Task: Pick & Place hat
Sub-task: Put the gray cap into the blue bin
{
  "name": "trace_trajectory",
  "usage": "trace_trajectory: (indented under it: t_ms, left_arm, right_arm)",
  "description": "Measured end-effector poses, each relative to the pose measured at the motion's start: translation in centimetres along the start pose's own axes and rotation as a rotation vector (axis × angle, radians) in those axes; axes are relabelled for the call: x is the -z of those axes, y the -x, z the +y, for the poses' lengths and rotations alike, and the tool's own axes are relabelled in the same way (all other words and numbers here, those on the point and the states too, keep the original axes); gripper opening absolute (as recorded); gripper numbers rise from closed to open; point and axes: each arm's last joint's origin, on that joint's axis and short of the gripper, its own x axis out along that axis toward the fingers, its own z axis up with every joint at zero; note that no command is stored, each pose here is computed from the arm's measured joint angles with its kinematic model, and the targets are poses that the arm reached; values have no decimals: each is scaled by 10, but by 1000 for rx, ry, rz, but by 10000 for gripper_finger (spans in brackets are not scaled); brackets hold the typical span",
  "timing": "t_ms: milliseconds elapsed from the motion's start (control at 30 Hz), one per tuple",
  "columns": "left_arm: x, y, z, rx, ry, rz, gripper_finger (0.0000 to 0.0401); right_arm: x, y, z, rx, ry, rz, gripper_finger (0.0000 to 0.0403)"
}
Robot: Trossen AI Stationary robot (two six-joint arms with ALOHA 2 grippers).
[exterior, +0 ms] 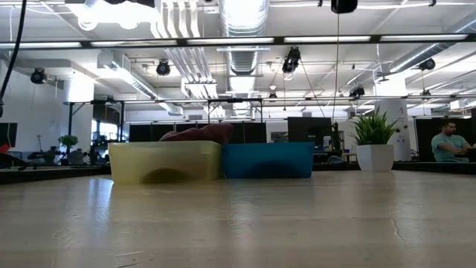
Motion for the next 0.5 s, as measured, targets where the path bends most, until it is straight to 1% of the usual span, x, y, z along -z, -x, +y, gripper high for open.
trace_trajectory:
  t_ms: [100,200,300,400,500]
  left_arm:
    - [14,0,11,-96,35,38,133]
    - [32,-2,22,-152,67,63,133]
    - [51,0,32,-183,110,93,133]
    - [69,6,39,-225,135,121,133]
    - [90,15,48,-264,188,158,133]
  right_arm:
    - [7,0,-8,57,-31,76,208]
    - [19,0,-18,130,-43,147,183]
    - [31,-1,-24,172,-32,198,145]
    - [39,-2,-29,179,-25,273,100]
    - [45,-3,-34,184,-23,336,52]
